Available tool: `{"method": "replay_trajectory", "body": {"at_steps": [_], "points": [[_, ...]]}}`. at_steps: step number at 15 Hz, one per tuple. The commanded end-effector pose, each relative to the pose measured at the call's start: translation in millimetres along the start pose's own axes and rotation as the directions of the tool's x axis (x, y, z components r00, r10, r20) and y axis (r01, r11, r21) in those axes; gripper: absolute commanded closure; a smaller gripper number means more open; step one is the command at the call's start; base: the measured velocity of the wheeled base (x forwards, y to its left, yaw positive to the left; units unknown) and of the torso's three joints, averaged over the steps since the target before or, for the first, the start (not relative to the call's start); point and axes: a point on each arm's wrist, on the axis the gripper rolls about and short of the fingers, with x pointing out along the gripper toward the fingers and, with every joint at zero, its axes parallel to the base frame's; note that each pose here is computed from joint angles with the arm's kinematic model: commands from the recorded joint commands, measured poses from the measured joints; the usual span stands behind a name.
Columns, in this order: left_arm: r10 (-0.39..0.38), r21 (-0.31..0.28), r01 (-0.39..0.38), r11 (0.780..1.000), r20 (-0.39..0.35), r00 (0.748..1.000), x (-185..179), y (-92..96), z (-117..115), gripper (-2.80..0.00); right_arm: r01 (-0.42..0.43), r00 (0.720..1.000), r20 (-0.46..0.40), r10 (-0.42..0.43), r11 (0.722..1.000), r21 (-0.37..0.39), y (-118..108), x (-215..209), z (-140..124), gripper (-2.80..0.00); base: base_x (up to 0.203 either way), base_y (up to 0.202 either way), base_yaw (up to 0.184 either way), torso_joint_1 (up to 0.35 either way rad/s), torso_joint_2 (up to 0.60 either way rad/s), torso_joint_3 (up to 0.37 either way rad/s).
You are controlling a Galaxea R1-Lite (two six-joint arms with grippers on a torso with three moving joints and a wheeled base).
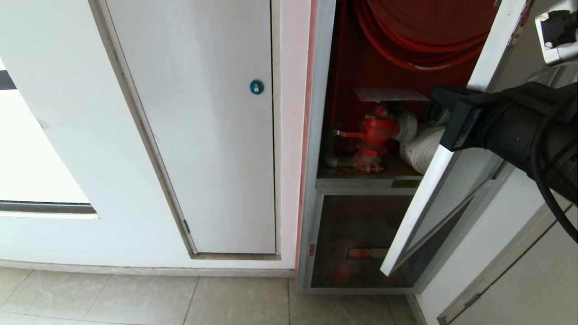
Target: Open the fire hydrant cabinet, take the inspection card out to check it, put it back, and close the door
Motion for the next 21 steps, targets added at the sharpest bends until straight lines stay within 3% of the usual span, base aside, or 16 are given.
{"method": "replay_trajectory", "body": {"at_steps": [1,21], "points": [[0.000,0.000,0.000,1.000,-0.002,1.000,0,0.0,0,0.00,0.007,1.000,0.005,-0.007,1.000,0.001,-3,-4,1,0.00,0.000,0.000,0.000,0.000,0.00,0.000],[0.000,0.000,0.000,1.000,-0.002,1.000,0,0.0,0,0.00,0.062,0.998,0.032,-0.062,0.998,0.014,-24,-43,4,0.00,0.000,0.000,0.000,0.000,0.00,0.000]]}}
